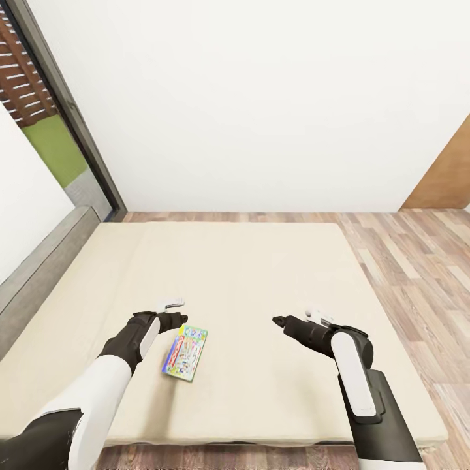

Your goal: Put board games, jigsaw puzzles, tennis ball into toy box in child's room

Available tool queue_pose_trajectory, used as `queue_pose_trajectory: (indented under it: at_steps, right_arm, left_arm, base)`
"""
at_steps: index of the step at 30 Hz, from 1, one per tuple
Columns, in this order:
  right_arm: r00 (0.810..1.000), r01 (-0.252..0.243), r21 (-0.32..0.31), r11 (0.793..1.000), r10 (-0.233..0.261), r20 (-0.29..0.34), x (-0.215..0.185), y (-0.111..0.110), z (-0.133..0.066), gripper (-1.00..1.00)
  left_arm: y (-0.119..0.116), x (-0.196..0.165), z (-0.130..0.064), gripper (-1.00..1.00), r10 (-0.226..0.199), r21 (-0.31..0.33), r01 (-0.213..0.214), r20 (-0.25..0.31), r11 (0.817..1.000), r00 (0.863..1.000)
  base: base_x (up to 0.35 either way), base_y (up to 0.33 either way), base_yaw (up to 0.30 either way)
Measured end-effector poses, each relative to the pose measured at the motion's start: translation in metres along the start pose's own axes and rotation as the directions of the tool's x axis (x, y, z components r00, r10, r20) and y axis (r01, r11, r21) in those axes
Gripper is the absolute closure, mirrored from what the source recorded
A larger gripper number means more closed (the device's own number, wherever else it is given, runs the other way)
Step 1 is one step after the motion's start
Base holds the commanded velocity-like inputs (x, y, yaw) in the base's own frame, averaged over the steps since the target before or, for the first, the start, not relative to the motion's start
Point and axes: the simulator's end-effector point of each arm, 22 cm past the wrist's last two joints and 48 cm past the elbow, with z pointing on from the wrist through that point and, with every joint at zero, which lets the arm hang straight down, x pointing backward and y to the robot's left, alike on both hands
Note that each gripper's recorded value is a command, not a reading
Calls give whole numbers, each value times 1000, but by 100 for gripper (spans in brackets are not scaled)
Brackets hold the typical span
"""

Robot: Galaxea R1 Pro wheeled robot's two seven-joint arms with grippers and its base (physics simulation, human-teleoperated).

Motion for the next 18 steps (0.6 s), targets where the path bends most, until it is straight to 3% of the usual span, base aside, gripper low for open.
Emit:
queue_pose_trajectory:
  at_steps: [18]
  right_arm:
    - [1000, -8, 11, 1000, 8, -27, 10, -7, 11, -100]
  left_arm:
    - [4, 15, 12, -100, -5, -5, 5, -31, 1000, 1000]
  base:
    - [0, 0, 0]
